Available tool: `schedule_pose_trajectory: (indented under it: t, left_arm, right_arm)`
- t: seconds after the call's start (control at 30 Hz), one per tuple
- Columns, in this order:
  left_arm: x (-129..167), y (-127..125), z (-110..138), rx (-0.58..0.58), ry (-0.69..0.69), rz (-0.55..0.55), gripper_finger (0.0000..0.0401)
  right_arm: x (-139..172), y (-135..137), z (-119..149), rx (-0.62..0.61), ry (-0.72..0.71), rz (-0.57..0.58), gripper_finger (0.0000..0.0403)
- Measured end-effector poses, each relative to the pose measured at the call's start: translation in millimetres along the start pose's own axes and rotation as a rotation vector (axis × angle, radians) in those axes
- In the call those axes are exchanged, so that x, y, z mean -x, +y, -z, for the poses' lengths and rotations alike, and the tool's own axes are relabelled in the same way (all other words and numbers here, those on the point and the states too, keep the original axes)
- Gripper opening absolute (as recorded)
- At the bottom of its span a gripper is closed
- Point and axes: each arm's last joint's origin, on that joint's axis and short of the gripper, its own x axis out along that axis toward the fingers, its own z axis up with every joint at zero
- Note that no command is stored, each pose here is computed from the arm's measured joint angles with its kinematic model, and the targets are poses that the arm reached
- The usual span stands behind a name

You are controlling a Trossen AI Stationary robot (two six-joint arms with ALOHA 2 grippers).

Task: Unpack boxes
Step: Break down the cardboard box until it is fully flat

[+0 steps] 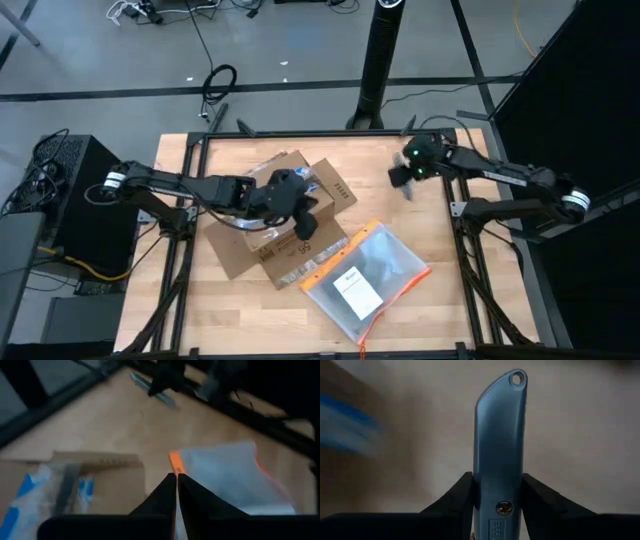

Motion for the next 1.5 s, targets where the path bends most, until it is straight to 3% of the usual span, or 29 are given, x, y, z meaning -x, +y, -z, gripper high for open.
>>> schedule_pose_trajectory:
  t: [0.23, 0.5, 0.73, 0.9, 1.0, 1.5]
  left_arm:
    - [-41, -6, -7, -0.044, -0.159, -0.044, 0.0079]
    - [-85, -6, -13, -0.084, -0.326, -0.125, 0.0154]
    - [-102, 9, -18, -0.075, -0.329, -0.132, 0.0235]
    - [-112, 16, -17, -0.081, -0.305, -0.118, 0.0266]
    - [-116, 18, -17, -0.081, -0.305, -0.133, 0.0271]
    - [-119, 24, -17, -0.049, -0.345, -0.255, 0.0194]
  right_arm:
    - [20, 41, -14, -0.036, -0.33, -0.234, 0.0102]
    - [59, 79, -20, -0.169, -0.625, -0.544, 0.0102]
    - [62, 96, -12, -0.123, -0.7, -0.559, 0.0102]
    - [53, 103, -13, -0.108, -0.728, -0.553, 0.0102]
    - [47, 109, -14, -0.101, -0.752, -0.571, 0.0102]
    - [39, 131, -4, -0.055, -0.714, -0.648, 0.0102]
